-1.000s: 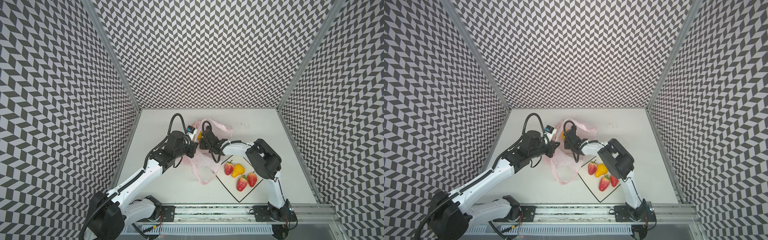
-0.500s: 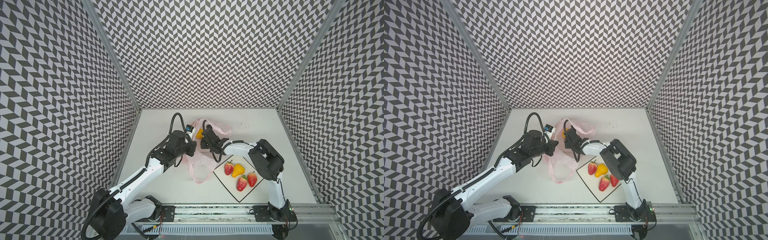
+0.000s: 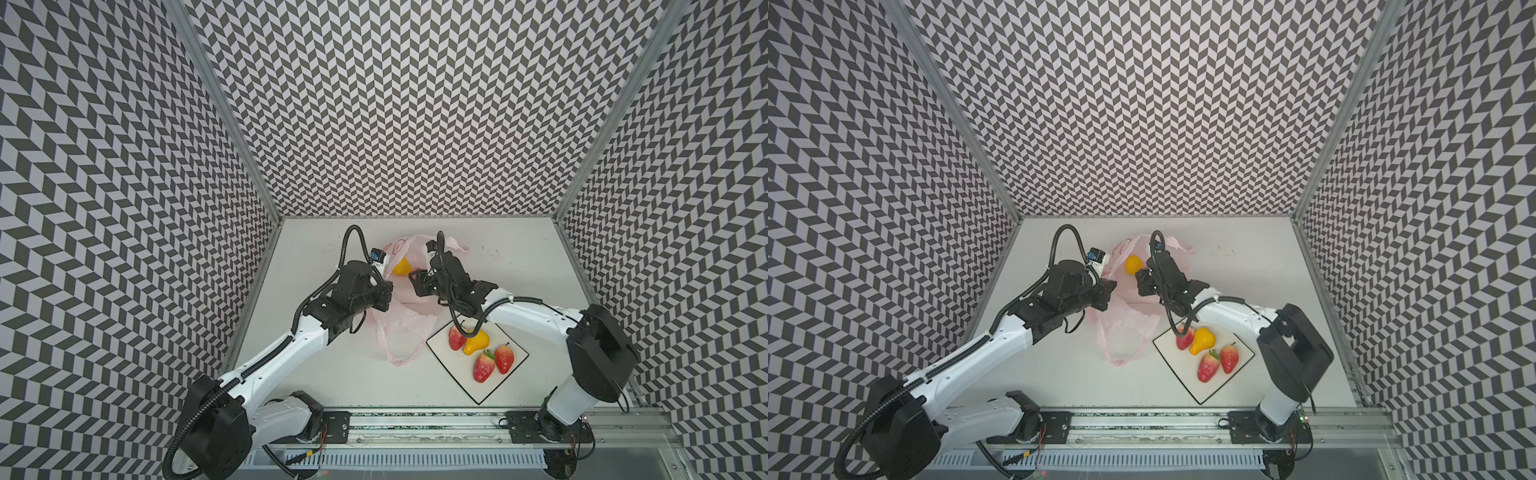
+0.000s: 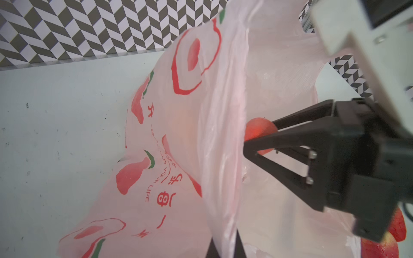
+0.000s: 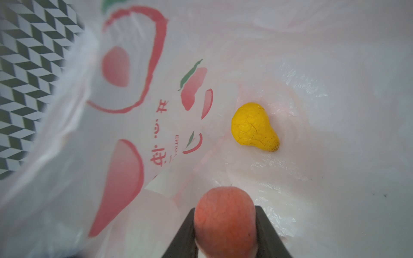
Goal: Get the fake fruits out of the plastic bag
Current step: 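Lift the small red apple out of the bag with the right gripper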
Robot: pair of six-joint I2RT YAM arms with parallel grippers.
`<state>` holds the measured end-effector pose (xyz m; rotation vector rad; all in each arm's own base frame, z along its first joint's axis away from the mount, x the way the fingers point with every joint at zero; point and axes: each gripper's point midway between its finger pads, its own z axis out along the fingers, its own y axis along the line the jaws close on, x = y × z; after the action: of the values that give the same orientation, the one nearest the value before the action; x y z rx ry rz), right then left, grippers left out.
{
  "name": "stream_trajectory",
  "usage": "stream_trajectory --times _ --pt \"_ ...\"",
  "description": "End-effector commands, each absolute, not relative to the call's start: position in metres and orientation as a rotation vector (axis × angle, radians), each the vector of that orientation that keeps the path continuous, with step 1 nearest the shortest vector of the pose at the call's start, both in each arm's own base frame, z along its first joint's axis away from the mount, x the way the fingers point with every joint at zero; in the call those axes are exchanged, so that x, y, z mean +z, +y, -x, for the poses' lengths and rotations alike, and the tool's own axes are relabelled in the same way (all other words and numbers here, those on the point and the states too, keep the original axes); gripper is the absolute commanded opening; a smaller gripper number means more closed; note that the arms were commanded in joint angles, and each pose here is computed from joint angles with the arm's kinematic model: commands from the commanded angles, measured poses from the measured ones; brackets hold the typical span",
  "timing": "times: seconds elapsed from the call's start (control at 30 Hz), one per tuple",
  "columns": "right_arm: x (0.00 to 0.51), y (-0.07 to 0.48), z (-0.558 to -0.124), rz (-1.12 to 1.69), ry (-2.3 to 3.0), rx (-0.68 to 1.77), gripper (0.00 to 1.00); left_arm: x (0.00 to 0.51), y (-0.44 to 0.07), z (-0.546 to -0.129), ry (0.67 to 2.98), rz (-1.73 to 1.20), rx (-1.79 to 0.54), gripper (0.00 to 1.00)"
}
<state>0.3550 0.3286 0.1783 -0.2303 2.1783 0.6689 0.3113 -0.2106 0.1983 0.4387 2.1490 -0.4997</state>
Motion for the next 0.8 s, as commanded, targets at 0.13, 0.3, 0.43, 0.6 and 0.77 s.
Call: stream_trajectory --times 0.13,0.3,0.43,0.6,0.77 --pt "0.226 0.316 -0.293 0.443 2.055 0.655 0.36 0.211 -0.211 -0.32 2.113 -0.381 -0.499 0.0" --pt "0.203 0.285 -0.244 0.466 2.146 0.534 0.37 0.211 -0.217 -0.319 2.118 -0.379 -0.522 0.0" --pt "0.173 0.26 -0.206 0.445 2.269 0.434 0.37 0.211 -0.22 -0.319 2.118 -0.379 -0.525 0.0" --pt "0.141 0.24 -0.173 0.391 2.392 0.347 0.37 0.216 -0.217 -0.32 2.109 -0.368 -0.507 0.0" --pt "0.108 0.228 -0.164 0.339 2.503 0.235 0.37 0.219 -0.216 -0.32 2.095 -0.352 -0.506 0.0"
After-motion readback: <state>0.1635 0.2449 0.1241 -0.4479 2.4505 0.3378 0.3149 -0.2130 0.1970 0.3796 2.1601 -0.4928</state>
